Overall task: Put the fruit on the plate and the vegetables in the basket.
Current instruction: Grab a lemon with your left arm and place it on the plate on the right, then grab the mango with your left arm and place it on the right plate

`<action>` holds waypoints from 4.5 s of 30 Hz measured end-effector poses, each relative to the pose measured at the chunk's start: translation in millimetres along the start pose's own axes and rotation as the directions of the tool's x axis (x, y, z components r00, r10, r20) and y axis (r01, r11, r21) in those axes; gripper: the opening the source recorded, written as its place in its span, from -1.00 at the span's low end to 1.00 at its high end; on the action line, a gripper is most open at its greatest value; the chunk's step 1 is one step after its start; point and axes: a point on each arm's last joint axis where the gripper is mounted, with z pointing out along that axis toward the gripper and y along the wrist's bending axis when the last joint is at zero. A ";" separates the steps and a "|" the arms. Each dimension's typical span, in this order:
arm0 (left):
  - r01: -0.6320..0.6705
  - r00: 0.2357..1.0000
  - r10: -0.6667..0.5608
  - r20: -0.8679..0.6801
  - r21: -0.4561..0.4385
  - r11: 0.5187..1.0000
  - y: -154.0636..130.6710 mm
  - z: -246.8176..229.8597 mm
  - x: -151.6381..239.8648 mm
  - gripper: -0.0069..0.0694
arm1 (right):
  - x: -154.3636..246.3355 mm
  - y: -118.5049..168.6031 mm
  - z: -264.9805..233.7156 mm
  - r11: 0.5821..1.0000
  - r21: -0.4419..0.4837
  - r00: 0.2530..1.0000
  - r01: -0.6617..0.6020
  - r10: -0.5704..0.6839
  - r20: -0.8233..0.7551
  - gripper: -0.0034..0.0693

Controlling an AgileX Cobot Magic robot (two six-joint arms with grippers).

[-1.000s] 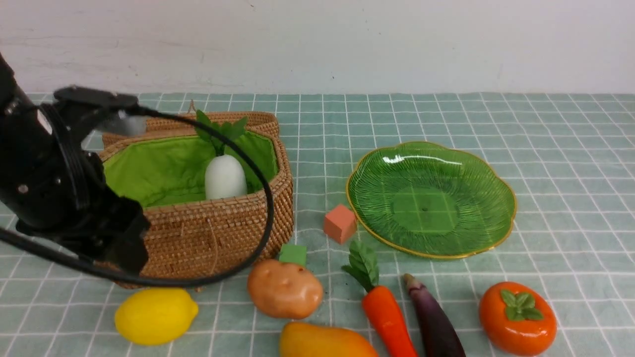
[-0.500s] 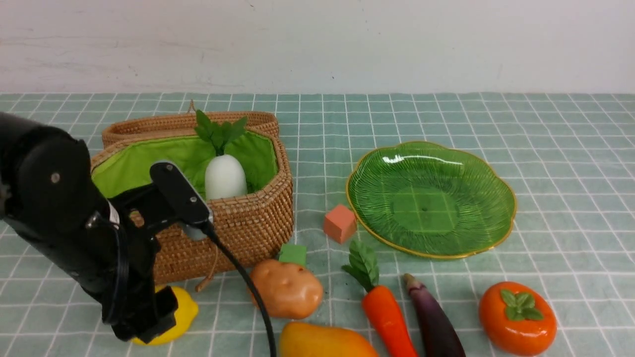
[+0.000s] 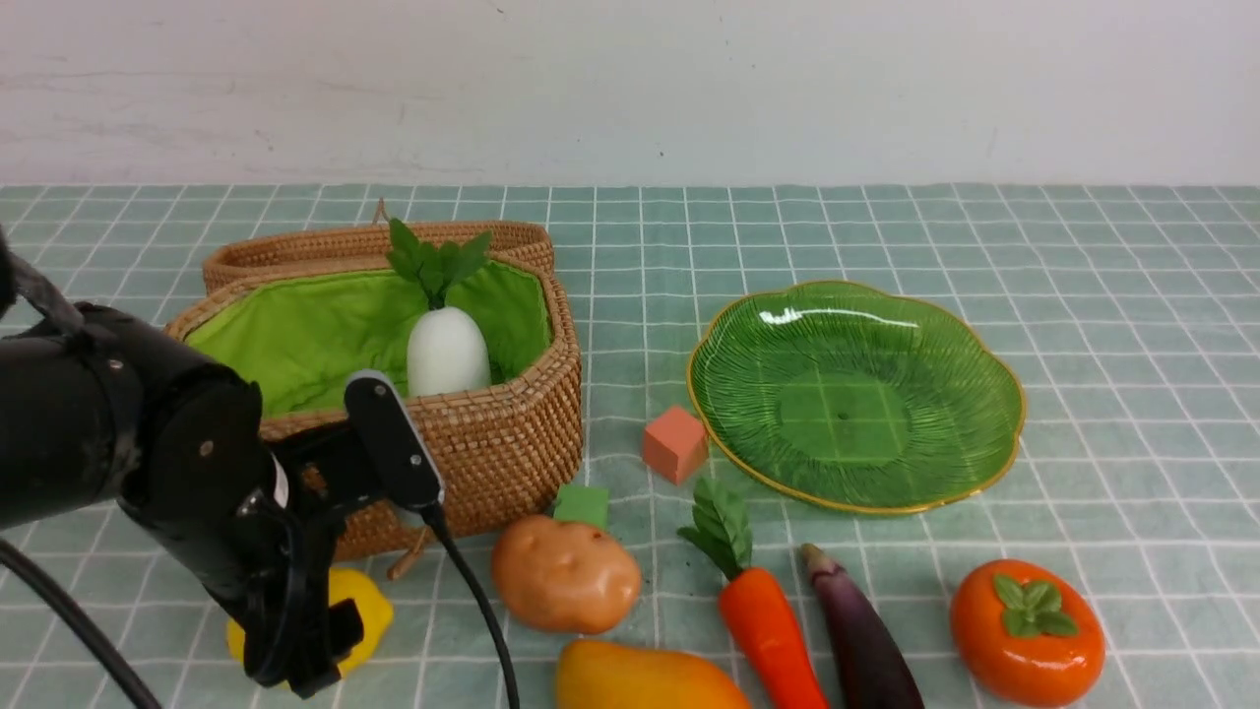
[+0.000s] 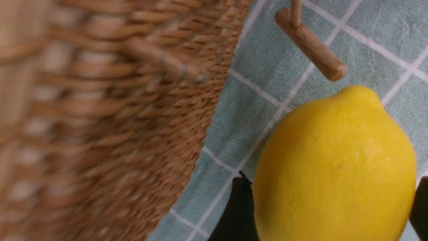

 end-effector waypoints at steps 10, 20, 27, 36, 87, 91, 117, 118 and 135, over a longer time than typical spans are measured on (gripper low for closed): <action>0.014 1.000 -0.014 -0.014 0.027 1.000 -1.9 8.8 -1.1 0.67 | 0.0 0.0 0.0 1.000 0.000 1.000 0.000 0.000 0.000 -0.24; 0.071 0.997 -0.069 -0.024 0.079 0.994 -7.5 -1.3 2.0 0.66 | 0.0 0.0 0.0 1.000 0.000 1.000 0.000 0.000 0.000 -0.24; 0.082 0.987 -0.101 0.124 0.151 0.985 -18.0 -49.5 2.6 0.66 | 0.0 0.0 0.0 1.000 0.000 1.000 0.000 0.000 0.000 -0.24; 0.061 0.875 -0.216 0.433 0.343 0.937 -14.5 -114.9 -38.9 0.66 | 0.0 0.0 0.0 1.000 0.000 1.000 0.000 0.000 0.000 -0.24; -0.087 0.860 -0.046 0.509 0.234 0.968 -21.5 -77.2 -224.8 0.65 | 0.0 0.0 0.0 1.000 0.000 1.000 0.000 0.000 0.000 -0.24; -0.165 0.926 0.060 0.374 0.256 0.953 -23.7 -102.8 -195.9 0.60 | 0.0 0.0 0.0 1.000 0.000 1.000 0.000 0.000 0.000 -0.24; -0.406 0.902 0.325 0.285 0.299 0.864 -71.3 -37.3 -140.0 0.60 | 0.0 0.0 0.0 1.000 0.000 1.000 0.000 0.000 0.000 -0.24; -0.406 0.902 0.326 0.281 0.302 0.862 -71.9 -35.5 -140.3 0.61 | 0.0 0.0 0.0 1.000 0.000 1.000 0.000 0.000 0.000 -0.24; -0.380 0.925 0.337 0.177 0.370 0.848 -102.3 6.3 -149.9 0.76 | 0.0 0.0 0.0 1.000 0.000 1.000 0.000 0.000 0.000 -0.24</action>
